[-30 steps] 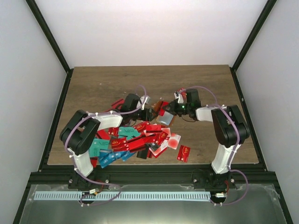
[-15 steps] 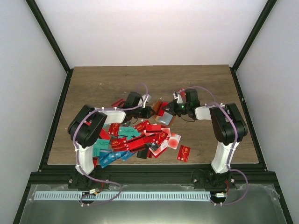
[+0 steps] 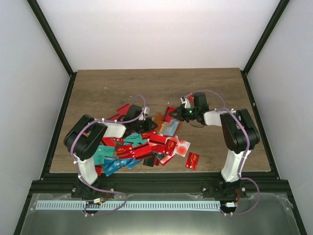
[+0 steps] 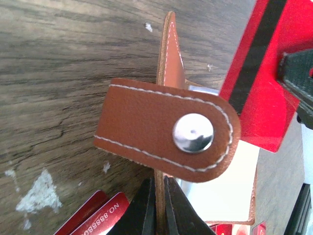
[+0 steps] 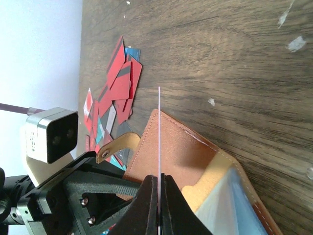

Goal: Put the credit cards into the card holder

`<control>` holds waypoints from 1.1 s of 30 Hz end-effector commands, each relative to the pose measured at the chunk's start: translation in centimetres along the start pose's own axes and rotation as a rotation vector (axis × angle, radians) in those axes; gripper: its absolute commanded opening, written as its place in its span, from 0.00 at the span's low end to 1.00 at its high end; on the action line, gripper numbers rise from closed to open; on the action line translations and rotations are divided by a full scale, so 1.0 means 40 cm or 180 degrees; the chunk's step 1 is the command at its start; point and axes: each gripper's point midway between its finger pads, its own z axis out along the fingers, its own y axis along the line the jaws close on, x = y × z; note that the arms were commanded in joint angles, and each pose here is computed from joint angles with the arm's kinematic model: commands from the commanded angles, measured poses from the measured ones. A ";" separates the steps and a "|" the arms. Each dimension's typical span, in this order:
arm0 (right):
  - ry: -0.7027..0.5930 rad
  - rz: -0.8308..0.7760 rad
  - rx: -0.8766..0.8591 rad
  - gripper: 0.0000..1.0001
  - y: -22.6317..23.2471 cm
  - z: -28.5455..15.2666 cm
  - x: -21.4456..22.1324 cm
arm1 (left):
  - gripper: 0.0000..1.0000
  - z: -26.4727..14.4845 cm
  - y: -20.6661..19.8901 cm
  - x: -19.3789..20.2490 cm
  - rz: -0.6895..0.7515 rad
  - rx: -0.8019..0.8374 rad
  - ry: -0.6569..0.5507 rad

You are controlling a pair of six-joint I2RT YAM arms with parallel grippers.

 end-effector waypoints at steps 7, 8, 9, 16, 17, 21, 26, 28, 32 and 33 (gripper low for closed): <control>-0.0338 -0.0377 0.0349 0.01 0.076 -0.092 -0.039 | 0.05 -0.024 -0.016 -0.020 -0.0094 0.0003 -0.0200; -0.0372 -0.0372 0.0403 0.01 0.074 -0.101 -0.039 | 0.05 -0.025 -0.018 -0.021 -0.0088 0.0000 -0.0211; -0.0412 -0.0348 0.0489 0.01 0.069 -0.112 -0.037 | 0.05 -0.026 -0.018 -0.022 -0.0085 -0.0006 -0.0218; -0.0669 -0.0155 0.1119 0.01 -0.010 -0.178 -0.007 | 0.05 -0.027 -0.018 -0.021 -0.0073 -0.0041 -0.0220; -0.0671 -0.0131 0.1161 0.01 -0.018 -0.183 0.002 | 0.05 -0.027 -0.017 -0.020 -0.0072 -0.0042 -0.0217; -0.0653 -0.0028 0.1273 0.01 -0.056 -0.188 0.034 | 0.05 -0.025 -0.017 -0.018 -0.0068 -0.0036 -0.0211; -0.0568 0.0042 0.1216 0.01 -0.072 -0.169 0.052 | 0.05 -0.025 -0.024 -0.021 -0.0053 -0.0017 -0.0217; -0.0545 0.0034 0.1147 0.01 -0.070 -0.161 0.054 | 0.05 -0.024 -0.023 -0.019 -0.0047 -0.0021 -0.0210; -0.0488 0.0029 0.0995 0.01 -0.060 -0.145 0.058 | 0.05 -0.023 -0.024 -0.017 -0.0039 -0.0019 -0.0200; -0.0472 0.0037 0.0972 0.01 -0.060 -0.141 0.059 | 0.05 -0.022 -0.023 -0.017 -0.0037 -0.0023 -0.0203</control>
